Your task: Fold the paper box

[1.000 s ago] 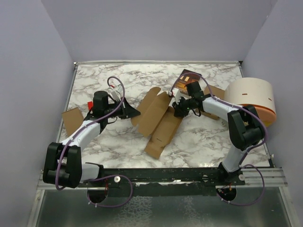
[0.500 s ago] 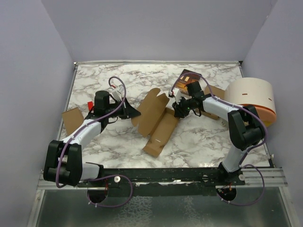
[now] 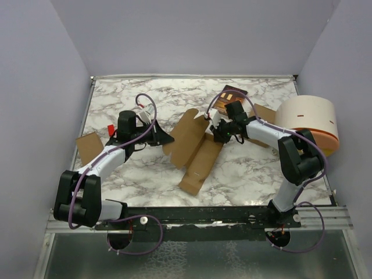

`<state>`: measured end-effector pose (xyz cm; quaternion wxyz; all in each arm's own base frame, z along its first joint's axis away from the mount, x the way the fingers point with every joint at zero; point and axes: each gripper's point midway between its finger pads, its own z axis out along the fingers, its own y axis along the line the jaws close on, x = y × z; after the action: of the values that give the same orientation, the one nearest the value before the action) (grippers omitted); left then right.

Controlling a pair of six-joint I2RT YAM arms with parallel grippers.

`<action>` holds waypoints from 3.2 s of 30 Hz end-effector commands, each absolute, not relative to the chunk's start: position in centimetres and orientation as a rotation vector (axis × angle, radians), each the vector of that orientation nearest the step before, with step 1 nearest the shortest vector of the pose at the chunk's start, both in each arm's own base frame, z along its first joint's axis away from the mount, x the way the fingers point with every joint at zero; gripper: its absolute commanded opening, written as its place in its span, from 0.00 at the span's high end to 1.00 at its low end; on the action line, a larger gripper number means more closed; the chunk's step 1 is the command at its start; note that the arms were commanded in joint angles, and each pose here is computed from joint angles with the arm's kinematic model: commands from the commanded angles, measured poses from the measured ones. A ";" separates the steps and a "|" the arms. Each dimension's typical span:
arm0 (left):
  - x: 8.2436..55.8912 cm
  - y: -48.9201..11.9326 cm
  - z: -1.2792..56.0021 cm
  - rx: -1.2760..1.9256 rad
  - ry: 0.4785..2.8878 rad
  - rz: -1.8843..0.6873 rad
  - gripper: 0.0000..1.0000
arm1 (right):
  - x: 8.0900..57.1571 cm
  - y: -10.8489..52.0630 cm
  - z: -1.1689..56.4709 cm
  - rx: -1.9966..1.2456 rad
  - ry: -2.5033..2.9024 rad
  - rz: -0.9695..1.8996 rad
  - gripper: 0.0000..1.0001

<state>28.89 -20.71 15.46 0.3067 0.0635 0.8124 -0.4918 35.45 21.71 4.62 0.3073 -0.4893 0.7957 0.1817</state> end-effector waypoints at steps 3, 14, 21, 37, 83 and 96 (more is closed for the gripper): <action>29.8 -21.7 17.5 0.225 2.081 -1.306 1.00 | 36.9 21.7 4.2 -1.310 2.094 0.350 0.98; 29.8 -21.8 17.9 0.240 2.071 -1.294 1.00 | 37.5 20.9 4.2 -1.284 2.100 0.243 0.99; 30.4 -21.2 17.6 0.269 2.099 -1.204 1.00 | 36.2 22.5 5.1 -1.291 2.099 0.404 0.82; 32.7 -19.7 18.3 0.491 2.111 -0.955 1.00 | 35.5 21.3 13.3 -1.215 1.902 0.603 0.49; 29.7 -22.7 19.8 1.086 1.825 -0.954 1.00 | 33.3 19.4 20.2 -1.162 1.446 1.169 0.01; 27.8 -23.6 20.2 1.149 1.752 -1.026 1.00 | 32.9 22.4 17.6 -1.237 1.534 1.171 0.08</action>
<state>28.80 -22.86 18.94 0.3801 0.4283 0.7241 -0.3844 32.32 21.62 18.38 0.4227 -0.4839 0.5984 0.4787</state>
